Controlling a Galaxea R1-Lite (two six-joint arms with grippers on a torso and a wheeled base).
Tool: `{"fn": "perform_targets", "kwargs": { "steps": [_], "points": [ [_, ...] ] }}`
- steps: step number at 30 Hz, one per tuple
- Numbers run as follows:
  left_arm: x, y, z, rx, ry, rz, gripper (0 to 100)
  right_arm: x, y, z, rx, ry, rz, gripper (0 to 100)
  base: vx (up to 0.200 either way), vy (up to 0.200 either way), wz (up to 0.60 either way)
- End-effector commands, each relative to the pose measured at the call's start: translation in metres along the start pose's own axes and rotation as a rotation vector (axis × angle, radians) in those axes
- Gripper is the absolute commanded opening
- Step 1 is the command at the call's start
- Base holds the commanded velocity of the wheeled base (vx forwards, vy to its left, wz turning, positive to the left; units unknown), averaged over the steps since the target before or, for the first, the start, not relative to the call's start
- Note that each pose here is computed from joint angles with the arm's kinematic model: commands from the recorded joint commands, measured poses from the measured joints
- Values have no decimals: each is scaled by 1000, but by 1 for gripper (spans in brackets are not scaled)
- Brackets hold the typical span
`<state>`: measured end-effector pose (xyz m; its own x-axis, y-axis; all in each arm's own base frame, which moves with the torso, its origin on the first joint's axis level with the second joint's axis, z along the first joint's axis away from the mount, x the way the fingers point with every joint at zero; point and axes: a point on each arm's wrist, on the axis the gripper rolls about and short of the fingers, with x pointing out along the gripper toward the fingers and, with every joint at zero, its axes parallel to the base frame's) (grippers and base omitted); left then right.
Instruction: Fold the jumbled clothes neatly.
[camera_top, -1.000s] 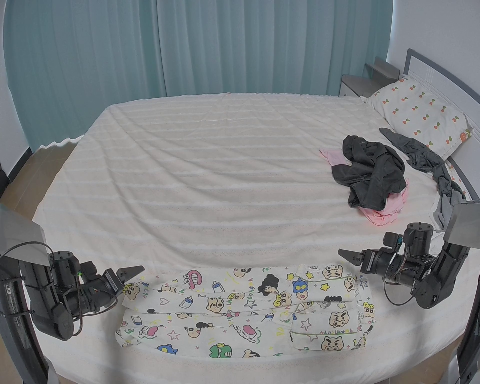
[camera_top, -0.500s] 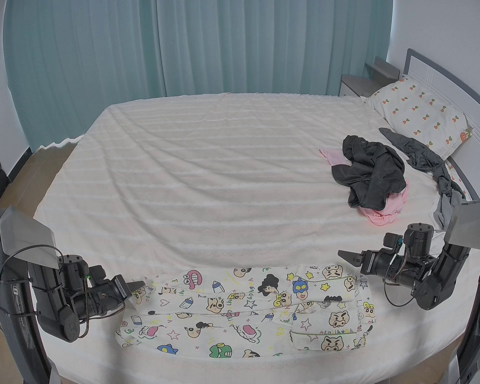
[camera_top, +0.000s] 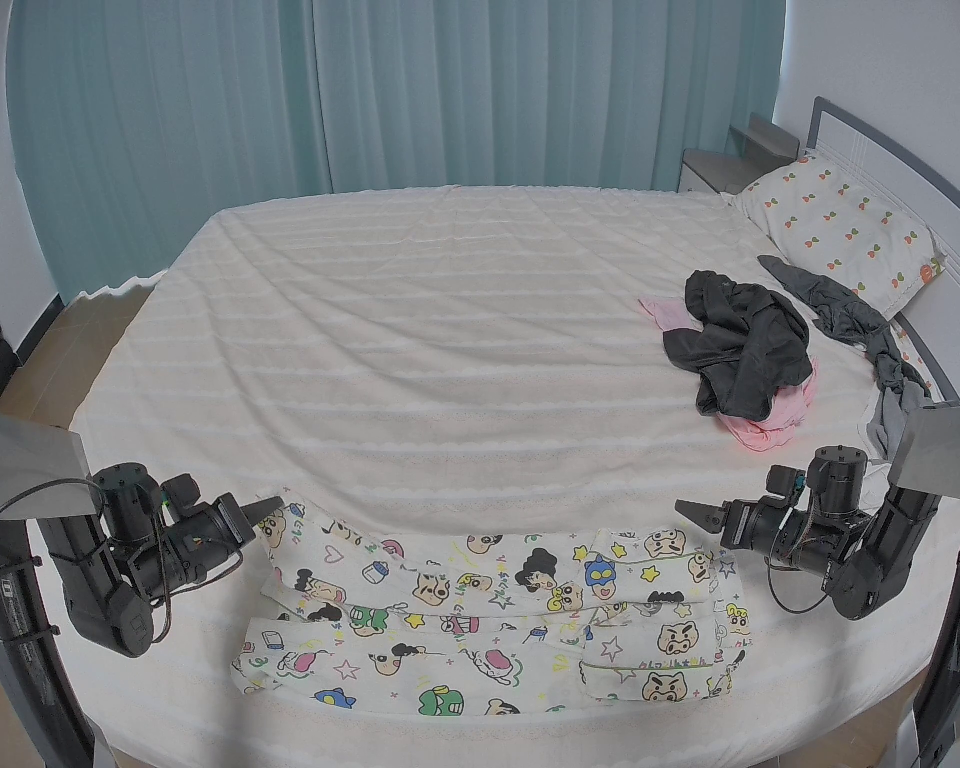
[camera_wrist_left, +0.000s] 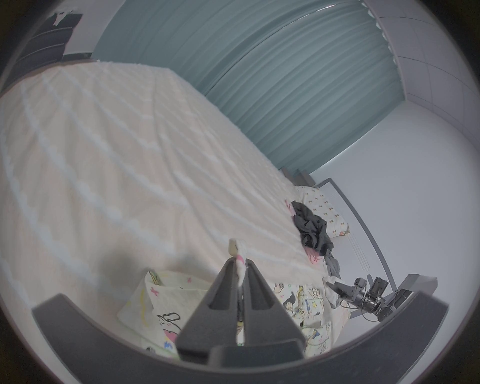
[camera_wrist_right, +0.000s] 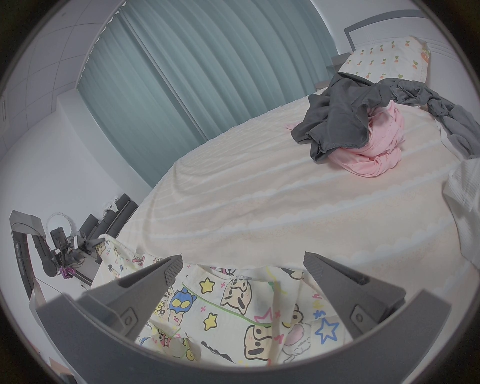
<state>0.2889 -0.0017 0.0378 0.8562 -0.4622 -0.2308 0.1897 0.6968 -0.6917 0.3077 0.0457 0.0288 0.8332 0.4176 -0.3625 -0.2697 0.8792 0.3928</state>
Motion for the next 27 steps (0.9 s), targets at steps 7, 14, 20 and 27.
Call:
{"fn": "perform_targets", "kwargs": {
  "steps": [7,14,20,27],
  "points": [
    [14,-9,25,63,-87,-68,0,1,0,-1,0,3,0,100,0,0,0],
    [22,-17,31,92,-107,-110,0,1,0,-1,-1,4,3,100,0,0,0],
    [31,-26,32,121,-107,-145,0,1,0,-1,1,6,2,100,0,0,0],
    [35,-24,46,140,-133,-139,0,2,0,-2,2,7,3,100,0,0,0]
  ]
}}
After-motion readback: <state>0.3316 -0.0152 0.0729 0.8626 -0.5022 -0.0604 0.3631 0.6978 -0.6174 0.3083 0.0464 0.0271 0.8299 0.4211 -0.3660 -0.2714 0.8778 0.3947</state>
